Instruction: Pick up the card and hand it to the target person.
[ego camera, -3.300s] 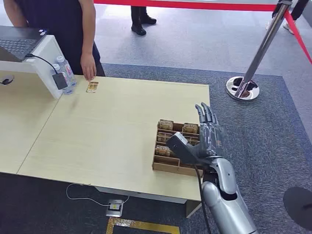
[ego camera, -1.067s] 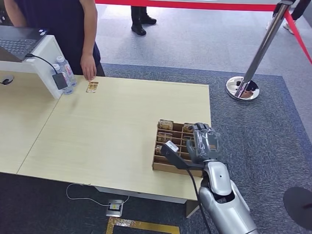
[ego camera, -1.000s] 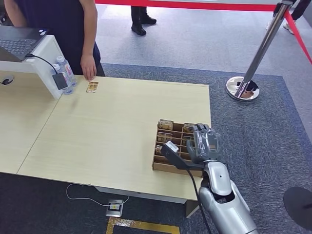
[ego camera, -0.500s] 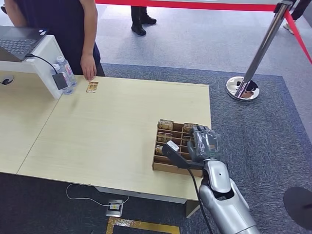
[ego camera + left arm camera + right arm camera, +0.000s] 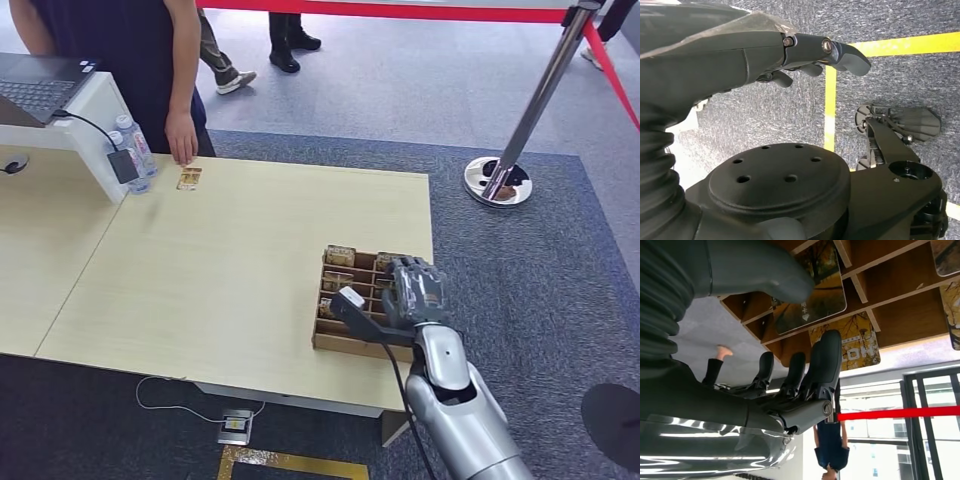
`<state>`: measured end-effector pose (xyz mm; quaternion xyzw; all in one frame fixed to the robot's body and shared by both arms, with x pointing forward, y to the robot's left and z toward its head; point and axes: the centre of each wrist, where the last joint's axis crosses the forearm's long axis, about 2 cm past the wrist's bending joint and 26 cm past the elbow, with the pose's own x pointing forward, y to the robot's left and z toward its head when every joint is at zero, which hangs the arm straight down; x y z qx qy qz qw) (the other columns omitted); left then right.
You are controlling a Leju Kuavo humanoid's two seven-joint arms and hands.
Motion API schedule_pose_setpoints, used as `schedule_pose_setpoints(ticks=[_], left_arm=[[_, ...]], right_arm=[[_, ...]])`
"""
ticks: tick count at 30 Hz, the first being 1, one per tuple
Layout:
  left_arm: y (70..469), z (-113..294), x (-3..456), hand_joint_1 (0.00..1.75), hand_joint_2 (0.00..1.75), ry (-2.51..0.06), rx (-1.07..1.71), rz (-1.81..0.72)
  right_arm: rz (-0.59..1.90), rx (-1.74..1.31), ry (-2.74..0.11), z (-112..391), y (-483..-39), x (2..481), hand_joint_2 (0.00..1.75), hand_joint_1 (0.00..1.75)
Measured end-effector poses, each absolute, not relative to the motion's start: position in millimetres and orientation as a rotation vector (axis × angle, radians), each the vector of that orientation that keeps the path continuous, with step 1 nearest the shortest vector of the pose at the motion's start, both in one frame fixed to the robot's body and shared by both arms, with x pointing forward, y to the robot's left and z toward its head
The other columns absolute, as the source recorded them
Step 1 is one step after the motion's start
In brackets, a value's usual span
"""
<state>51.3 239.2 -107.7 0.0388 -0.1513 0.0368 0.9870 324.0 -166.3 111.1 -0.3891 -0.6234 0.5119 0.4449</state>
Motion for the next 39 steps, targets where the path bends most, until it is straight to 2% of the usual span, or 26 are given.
schedule_pose_setpoints(ticks=[2,4,6,9,17,22,27,39], left_arm=[[239.2,-107.7,51.3,0.00,1.75,-0.304,0.078,0.074],[239.2,-107.7,51.3,0.00,1.75,-0.304,0.078,0.073],[239.2,-107.7,51.3,0.00,1.75,-0.303,0.077,0.073],[239.2,-107.7,51.4,0.00,1.75,-0.302,0.073,0.072],[240.1,-107.8,51.4,0.00,1.75,-0.301,0.074,0.072],[240.5,-107.8,51.4,0.00,1.75,-0.300,0.074,0.072],[240.5,-107.8,51.4,0.00,1.75,-0.299,0.074,0.075],[240.6,-107.8,51.3,0.00,1.75,-0.298,0.077,0.079]], right_arm=[[1.269,-0.965,-1.542,111.1,-166.3,324.5,1.75,0.96],[1.268,-0.965,-1.538,111.0,-166.2,324.4,1.75,1.11],[1.266,-0.967,-1.534,110.9,-166.3,324.3,1.75,1.17],[1.265,-0.968,-1.530,110.7,-166.5,324.1,1.75,1.06],[1.266,-0.966,-1.526,110.7,-166.5,324.1,1.75,1.08],[1.267,-0.962,-1.524,111.0,-166.4,323.9,1.75,1.30],[1.269,-0.959,-1.522,111.1,-165.9,323.7,1.75,1.72],[1.269,-0.940,-1.537,112.2,-165.7,324.5,1.75,1.75]])
